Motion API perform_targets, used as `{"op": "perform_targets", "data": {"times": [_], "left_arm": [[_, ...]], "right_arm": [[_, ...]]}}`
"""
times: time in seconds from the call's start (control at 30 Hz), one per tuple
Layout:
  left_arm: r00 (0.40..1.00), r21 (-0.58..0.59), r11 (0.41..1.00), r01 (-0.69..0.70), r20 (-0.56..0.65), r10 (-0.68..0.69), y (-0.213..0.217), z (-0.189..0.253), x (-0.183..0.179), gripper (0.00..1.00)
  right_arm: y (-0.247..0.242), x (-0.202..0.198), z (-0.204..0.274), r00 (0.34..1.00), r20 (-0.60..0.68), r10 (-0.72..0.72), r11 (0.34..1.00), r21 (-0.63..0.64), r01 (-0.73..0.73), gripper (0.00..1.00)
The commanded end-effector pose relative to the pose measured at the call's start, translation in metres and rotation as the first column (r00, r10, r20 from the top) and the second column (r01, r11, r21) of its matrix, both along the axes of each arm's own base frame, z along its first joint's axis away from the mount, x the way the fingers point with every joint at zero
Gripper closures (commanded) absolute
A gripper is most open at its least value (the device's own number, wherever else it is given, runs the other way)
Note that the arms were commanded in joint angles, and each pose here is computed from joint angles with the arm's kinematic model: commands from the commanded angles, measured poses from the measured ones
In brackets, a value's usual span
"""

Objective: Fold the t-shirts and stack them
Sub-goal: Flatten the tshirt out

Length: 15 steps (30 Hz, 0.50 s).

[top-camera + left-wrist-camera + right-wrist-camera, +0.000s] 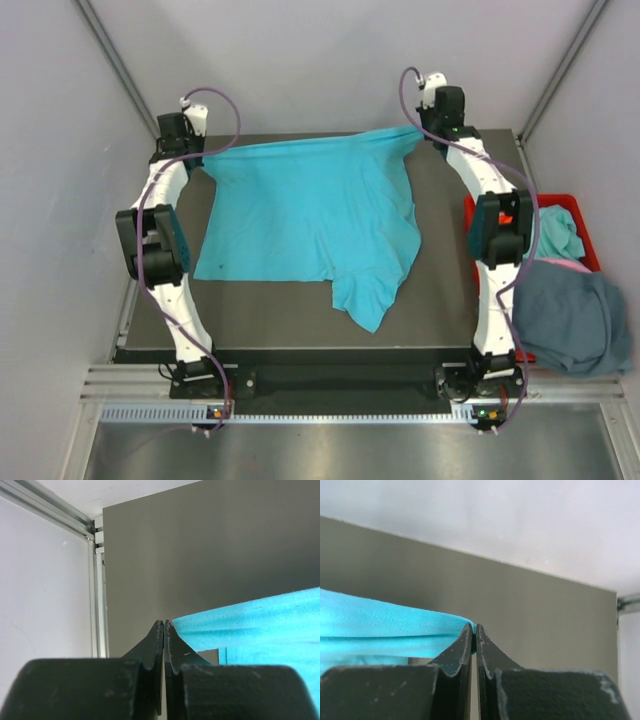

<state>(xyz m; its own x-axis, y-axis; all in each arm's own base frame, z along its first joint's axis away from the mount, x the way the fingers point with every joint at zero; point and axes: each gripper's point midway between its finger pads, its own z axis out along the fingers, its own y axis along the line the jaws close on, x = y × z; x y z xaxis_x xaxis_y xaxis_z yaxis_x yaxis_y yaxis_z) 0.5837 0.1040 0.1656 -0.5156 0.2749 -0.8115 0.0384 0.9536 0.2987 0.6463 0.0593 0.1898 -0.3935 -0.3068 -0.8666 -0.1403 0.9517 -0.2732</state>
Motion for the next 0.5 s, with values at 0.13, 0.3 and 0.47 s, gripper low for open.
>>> {"op": "perform_targets", "data": {"times": [0.13, 0.3, 0.47], "left_arm": [[0.964, -0.003, 0.998, -0.07, 0.256, 0.069, 0.014, 0.123, -0.02, 1.0], [0.935, -0.043, 0.999, -0.012, 0.355, 0.026, -0.003, 0.189, -0.042, 1.0], [0.895, -0.022, 1.0, -0.014, 0.446, 0.023, -0.004, 0.249, -0.055, 1.0]], "right_arm": [[-0.045, -0.045, 0.135, 0.955, 0.261, -0.14, 0.99, 0.016, 0.141, 1.0], [-0.052, -0.088, 0.224, 0.922, 0.369, -0.119, 0.992, 0.002, 0.128, 1.0], [-0.069, -0.111, 0.294, 0.864, 0.483, -0.143, 0.985, -0.018, 0.173, 1.0]]}}
